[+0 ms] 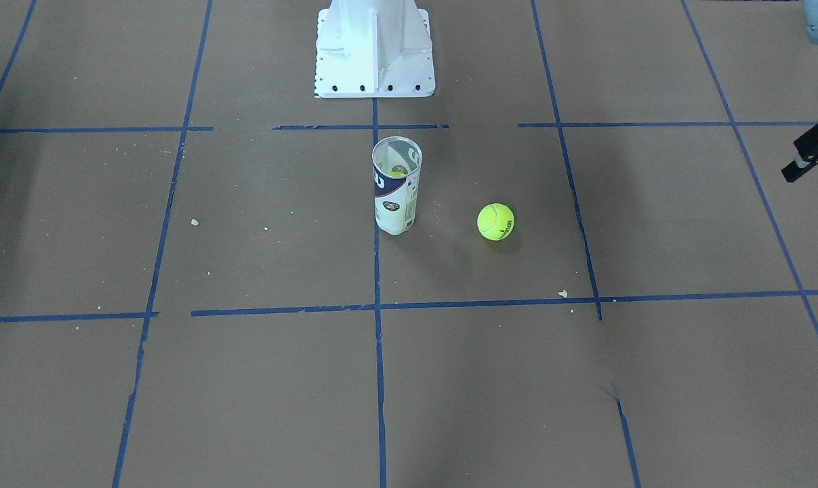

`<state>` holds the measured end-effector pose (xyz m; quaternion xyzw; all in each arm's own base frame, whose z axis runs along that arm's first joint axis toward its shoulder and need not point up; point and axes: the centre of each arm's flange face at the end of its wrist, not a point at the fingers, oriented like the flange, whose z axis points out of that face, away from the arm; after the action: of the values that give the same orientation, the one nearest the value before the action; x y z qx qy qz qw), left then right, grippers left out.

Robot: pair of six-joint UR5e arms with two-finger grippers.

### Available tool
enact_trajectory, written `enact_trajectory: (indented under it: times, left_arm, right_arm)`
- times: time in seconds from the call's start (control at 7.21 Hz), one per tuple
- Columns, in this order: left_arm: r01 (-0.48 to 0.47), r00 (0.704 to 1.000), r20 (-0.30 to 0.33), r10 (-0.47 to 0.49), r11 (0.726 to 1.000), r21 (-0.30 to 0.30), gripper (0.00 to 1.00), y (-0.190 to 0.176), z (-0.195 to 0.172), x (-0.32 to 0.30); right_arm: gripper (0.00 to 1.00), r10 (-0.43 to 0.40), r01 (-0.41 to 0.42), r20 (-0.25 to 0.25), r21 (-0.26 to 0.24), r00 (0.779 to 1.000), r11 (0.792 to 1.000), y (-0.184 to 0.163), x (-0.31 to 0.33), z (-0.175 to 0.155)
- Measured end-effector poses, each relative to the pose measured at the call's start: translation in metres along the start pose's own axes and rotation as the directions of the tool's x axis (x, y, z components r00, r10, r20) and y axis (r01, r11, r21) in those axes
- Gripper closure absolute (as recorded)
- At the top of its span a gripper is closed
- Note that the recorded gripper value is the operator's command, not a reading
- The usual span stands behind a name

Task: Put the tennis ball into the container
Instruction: 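Move the left gripper down toward the loose yellow tennis ball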

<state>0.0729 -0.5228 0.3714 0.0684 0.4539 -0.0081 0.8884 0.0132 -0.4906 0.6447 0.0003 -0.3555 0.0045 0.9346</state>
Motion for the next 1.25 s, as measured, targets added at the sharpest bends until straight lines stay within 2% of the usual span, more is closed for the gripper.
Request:
enact_trajectory:
  times: [0.28,0.69,0.97,1.25]
  left_arm:
    - [0.0,1.0,-0.006,0.0,1.0,-0.015,0.0,0.002,0.027,0.085]
    - [-0.064,0.997,0.051,0.065,0.998,-0.023,0.0,0.013,0.09,0.177]
    - [-0.101,0.992,0.07,0.107,0.992,-0.074,0.0,0.025,0.152,0.221]
    - [-0.078,0.992,0.098,0.085,0.994,-0.074,0.0,0.05,0.211,0.253]
  right_arm:
    - [0.0,0.0,0.0,0.0,0.0,1.0,1.0,0.0,0.0,0.0]
    - [0.0,0.0,0.0,0.0,0.0,1.0,1.0,0.0,0.0,0.0]
    - [0.0,0.0,0.0,0.0,0.0,1.0,1.0,0.0,0.0,0.0]
    - [0.0,0.0,0.0,0.0,0.0,1.0,1.0,0.0,0.0,0.0]
